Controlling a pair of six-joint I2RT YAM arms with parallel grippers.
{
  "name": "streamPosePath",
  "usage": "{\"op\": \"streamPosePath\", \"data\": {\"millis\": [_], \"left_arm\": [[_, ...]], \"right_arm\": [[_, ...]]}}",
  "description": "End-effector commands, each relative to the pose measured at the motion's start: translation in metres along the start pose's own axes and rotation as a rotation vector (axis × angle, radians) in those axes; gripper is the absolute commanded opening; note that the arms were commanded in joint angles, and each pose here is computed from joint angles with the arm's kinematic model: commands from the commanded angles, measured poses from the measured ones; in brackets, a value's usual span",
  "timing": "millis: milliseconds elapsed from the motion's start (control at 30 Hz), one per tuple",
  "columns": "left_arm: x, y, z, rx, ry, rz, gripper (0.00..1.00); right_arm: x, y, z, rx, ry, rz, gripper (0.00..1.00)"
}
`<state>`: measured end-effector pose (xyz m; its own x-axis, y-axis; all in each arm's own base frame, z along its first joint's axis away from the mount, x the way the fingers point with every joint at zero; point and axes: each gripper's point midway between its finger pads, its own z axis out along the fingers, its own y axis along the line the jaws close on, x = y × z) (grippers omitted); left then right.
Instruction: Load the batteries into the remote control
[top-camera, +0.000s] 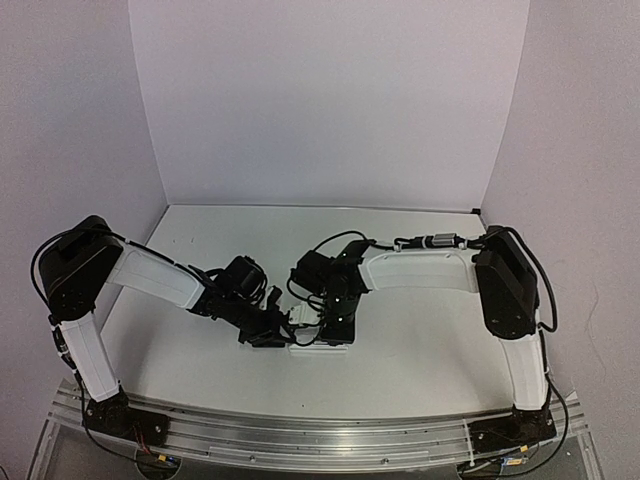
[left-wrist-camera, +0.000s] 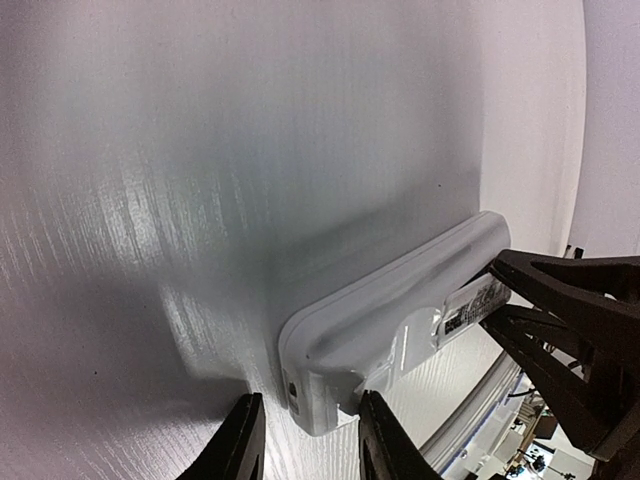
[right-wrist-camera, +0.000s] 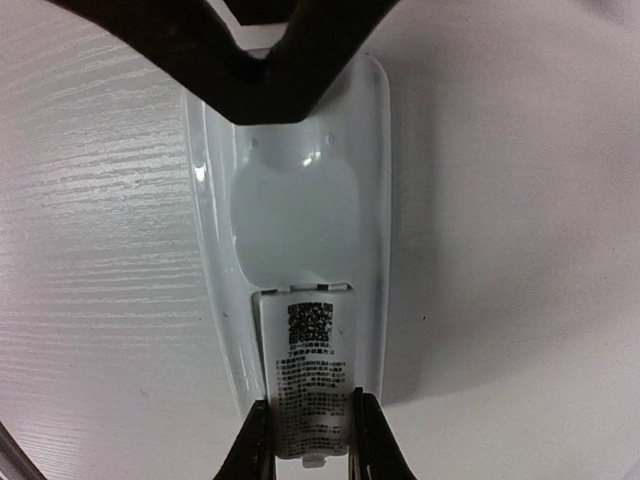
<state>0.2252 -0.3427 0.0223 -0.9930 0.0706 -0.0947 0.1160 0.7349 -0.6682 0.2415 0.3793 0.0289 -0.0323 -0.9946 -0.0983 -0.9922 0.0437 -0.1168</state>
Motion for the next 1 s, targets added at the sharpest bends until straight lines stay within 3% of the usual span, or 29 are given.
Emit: {"op": "streamPosePath", "data": {"millis": [0, 467, 967], "left_arm": [[0.003, -0.012, -0.004, 0.04, 0.002, 0.029, 0.33], [0.007, -0.014, -0.004, 0.062, 0.016, 0.035, 0.33], [0.006, -0.014, -0.001, 0.061, 0.023, 0.044, 0.32]], "right_arm": [[-0.024, 0.009, 0.004, -0.041, -0.062, 0.011, 0.0], [-0.047, 0.006, 0.002, -0.042, -0.102, 0.048, 0.0], [-0.043, 0.004, -0.01, -0.053, -0.05, 0.078, 0.0]]}}
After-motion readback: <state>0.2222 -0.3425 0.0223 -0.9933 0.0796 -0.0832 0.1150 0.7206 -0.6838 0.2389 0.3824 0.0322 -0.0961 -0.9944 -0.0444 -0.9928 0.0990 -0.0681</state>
